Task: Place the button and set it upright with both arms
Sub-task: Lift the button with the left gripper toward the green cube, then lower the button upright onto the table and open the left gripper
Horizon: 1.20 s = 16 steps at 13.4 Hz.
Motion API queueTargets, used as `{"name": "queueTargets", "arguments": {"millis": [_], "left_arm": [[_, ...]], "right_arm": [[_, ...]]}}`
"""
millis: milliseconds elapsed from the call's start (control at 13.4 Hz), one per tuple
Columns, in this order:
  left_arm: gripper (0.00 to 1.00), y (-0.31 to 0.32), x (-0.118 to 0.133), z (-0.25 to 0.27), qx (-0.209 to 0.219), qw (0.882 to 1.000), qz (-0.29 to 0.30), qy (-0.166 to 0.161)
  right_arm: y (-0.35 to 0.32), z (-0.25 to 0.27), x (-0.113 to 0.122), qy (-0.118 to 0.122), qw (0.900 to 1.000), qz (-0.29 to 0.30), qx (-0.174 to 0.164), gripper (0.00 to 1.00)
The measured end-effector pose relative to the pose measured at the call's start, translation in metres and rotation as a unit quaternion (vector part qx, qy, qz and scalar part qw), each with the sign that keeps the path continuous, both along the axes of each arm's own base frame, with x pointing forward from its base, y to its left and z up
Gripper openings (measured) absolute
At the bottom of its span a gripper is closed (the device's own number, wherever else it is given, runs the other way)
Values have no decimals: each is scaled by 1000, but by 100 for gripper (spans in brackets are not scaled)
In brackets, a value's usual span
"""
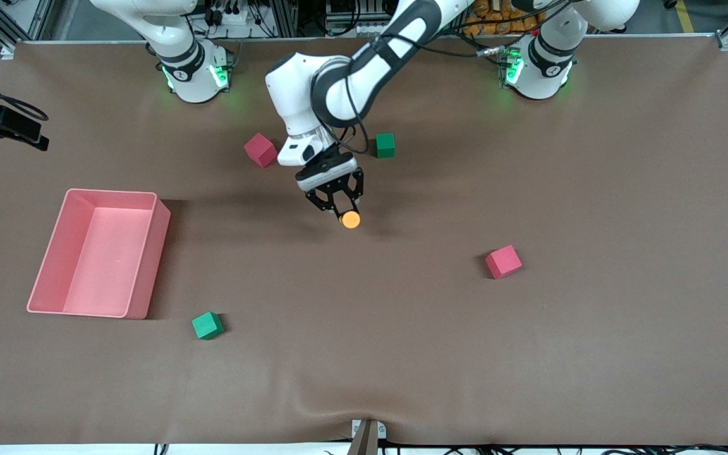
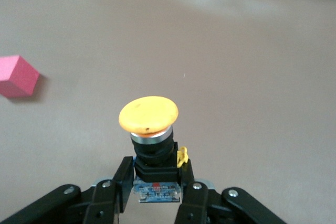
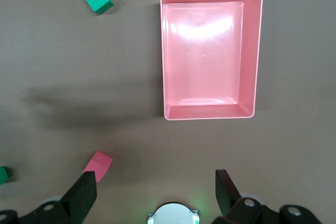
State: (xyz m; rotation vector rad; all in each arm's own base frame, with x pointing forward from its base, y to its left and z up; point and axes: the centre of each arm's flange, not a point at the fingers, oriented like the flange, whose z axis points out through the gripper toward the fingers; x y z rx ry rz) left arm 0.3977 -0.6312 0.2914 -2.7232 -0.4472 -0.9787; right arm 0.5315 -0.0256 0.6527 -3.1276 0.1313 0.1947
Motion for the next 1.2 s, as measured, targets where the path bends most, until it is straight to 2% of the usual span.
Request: {"name": "queueTargets", "arguments": {"millis": [224,374,448,672,971,1195], "left_arm": [[41,-15,-26,-34,5,996,-7,-88],[41,-28,-51,-63,3,988,-29,-150],[41,-32,-60,-75,1,985,-38,-170],[41,-32,-71,-108,6,980,-49,-193],[41,-13,-67,-167,33,972,-57,-225],[41,-7,-68,-184,37,971,-53,-231]], "right_arm": [[-2,-1,0,1,1000,-2,0,100],[-3,-2,1,3,1000,-3,0,100],[-3,-3,1,4,1000,-3,0,100],[-3,-4,2,6,1000,-3,0,100],[-3,-5,2,6,1000,-3,0,100],[-3,-5,2,7,1000,-3,0,100]]}}
